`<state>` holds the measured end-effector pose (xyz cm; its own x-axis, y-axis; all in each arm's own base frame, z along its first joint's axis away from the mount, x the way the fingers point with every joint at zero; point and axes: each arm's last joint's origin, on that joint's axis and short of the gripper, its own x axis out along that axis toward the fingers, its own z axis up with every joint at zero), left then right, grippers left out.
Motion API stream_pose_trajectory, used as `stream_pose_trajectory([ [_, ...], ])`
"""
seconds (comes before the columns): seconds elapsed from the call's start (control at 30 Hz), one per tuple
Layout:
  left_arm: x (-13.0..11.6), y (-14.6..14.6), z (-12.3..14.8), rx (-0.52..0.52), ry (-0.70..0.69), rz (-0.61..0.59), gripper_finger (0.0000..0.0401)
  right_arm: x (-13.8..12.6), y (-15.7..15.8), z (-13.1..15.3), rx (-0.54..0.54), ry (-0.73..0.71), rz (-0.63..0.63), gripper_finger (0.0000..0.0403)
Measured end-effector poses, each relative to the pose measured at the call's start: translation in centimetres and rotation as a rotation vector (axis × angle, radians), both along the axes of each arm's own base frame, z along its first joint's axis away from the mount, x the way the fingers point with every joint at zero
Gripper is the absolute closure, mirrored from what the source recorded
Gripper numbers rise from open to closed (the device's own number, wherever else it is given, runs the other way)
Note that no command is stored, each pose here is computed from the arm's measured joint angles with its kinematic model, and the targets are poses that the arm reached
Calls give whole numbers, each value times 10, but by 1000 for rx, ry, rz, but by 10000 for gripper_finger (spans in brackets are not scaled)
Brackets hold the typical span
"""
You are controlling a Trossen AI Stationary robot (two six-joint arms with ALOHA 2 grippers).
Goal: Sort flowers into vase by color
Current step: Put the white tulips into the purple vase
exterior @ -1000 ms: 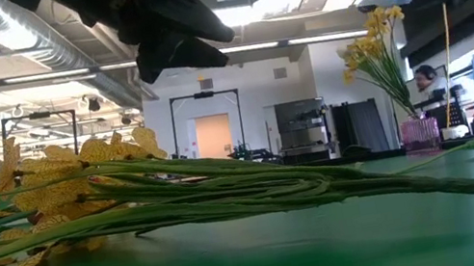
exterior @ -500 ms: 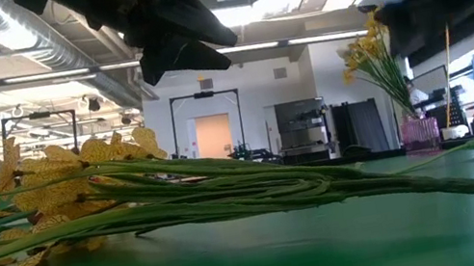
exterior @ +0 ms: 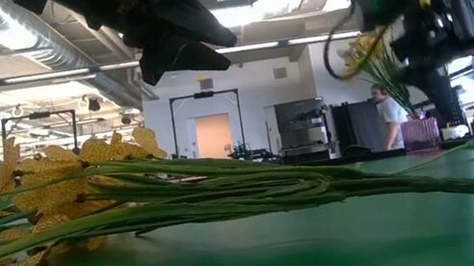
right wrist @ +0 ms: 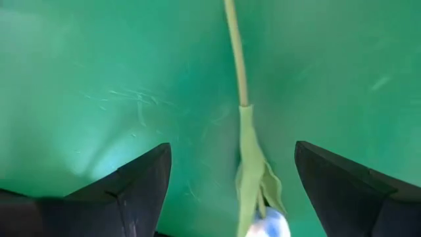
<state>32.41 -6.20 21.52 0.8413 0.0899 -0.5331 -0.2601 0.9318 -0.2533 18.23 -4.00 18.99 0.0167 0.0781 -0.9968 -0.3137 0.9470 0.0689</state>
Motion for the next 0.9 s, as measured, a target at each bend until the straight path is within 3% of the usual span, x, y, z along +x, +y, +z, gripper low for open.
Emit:
stream_pose_trajectory([
  [0.23, 0, 0, 0, 0, 0, 0, 228, -8, 1, -35, -27, 55, -41, 84],
  [0.43, 0, 0, 0, -1, -1, 0, 228, -10, -1, -42, -104, 68, -75, 106],
  [0.57, 0, 0, 0, -5, -1, 3, 228, -9, -2, -42, -129, 59, -104, 182],
  [0.8, 2, 0, 3, -12, -39, 2, 228, 3, -5, -25, -151, 10, -174, 374],
  [0.9, 3, -1, 5, -1, -64, -7, 228, 9, -7, -13, -164, -2, -204, 387],
])
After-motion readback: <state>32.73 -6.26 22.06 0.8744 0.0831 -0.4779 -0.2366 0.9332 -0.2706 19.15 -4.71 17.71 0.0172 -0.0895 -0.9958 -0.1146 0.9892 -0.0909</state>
